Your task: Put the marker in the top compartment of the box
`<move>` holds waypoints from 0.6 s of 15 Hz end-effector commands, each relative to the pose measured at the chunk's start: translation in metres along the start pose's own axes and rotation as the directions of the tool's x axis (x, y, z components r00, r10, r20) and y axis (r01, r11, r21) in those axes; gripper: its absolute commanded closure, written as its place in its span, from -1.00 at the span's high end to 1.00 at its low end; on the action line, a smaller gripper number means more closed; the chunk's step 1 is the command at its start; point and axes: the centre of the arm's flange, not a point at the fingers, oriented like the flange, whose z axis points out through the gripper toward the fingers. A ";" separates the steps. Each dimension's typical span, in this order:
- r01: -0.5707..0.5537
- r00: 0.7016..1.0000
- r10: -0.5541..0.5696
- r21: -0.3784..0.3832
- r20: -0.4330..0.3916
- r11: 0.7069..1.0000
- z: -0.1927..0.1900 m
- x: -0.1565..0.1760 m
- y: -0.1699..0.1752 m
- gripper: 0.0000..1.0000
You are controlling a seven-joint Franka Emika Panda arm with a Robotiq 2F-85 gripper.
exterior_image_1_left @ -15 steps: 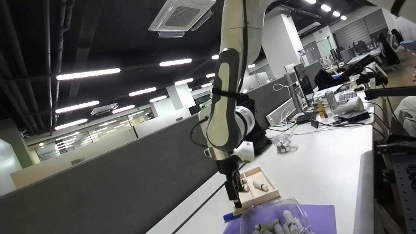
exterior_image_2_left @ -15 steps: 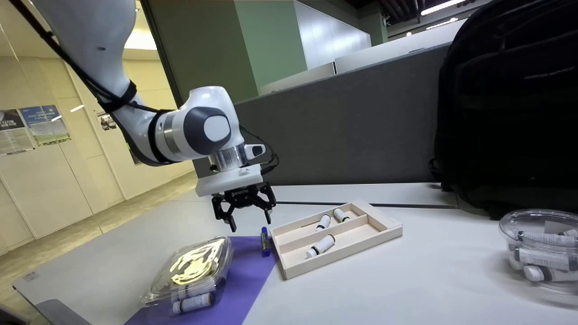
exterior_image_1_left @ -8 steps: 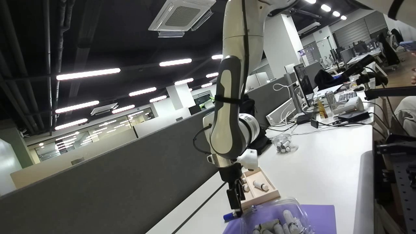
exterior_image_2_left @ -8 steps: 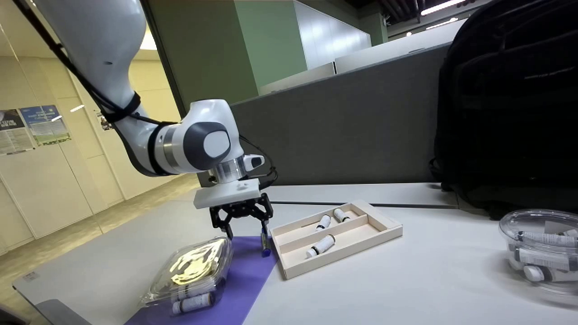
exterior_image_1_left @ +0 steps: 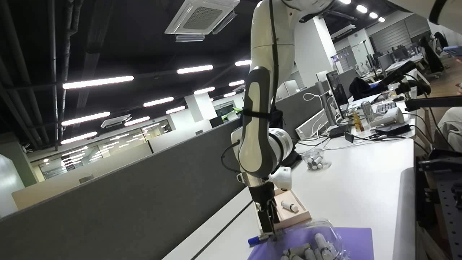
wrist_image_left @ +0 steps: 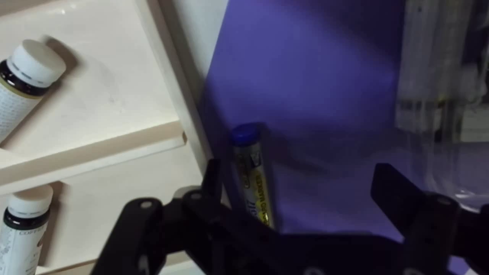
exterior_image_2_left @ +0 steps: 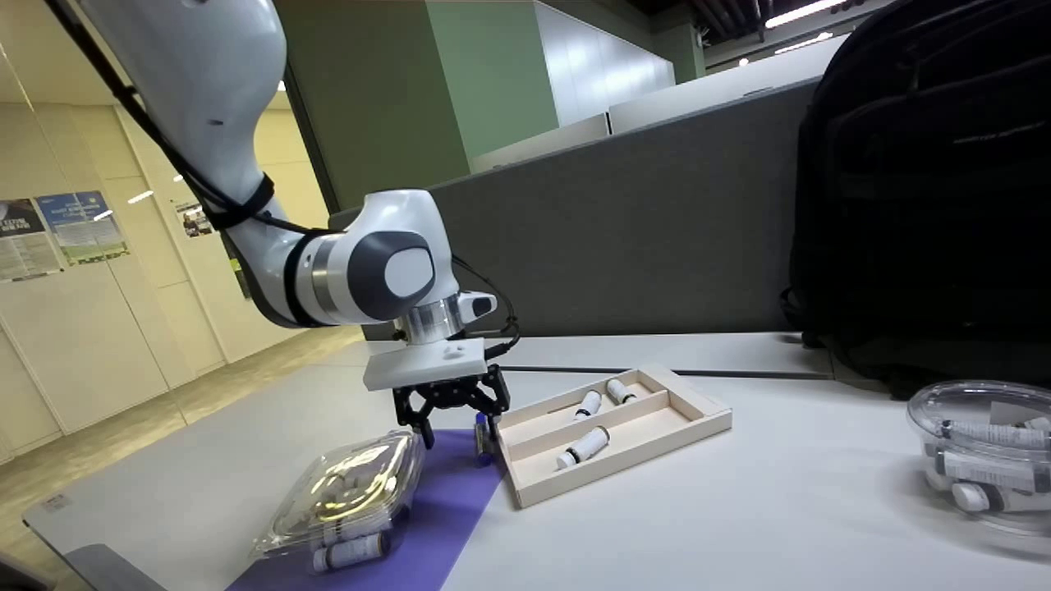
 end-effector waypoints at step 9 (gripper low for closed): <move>-0.006 1.000 0.005 0.026 0.030 1.000 0.005 0.001 -0.001 1.00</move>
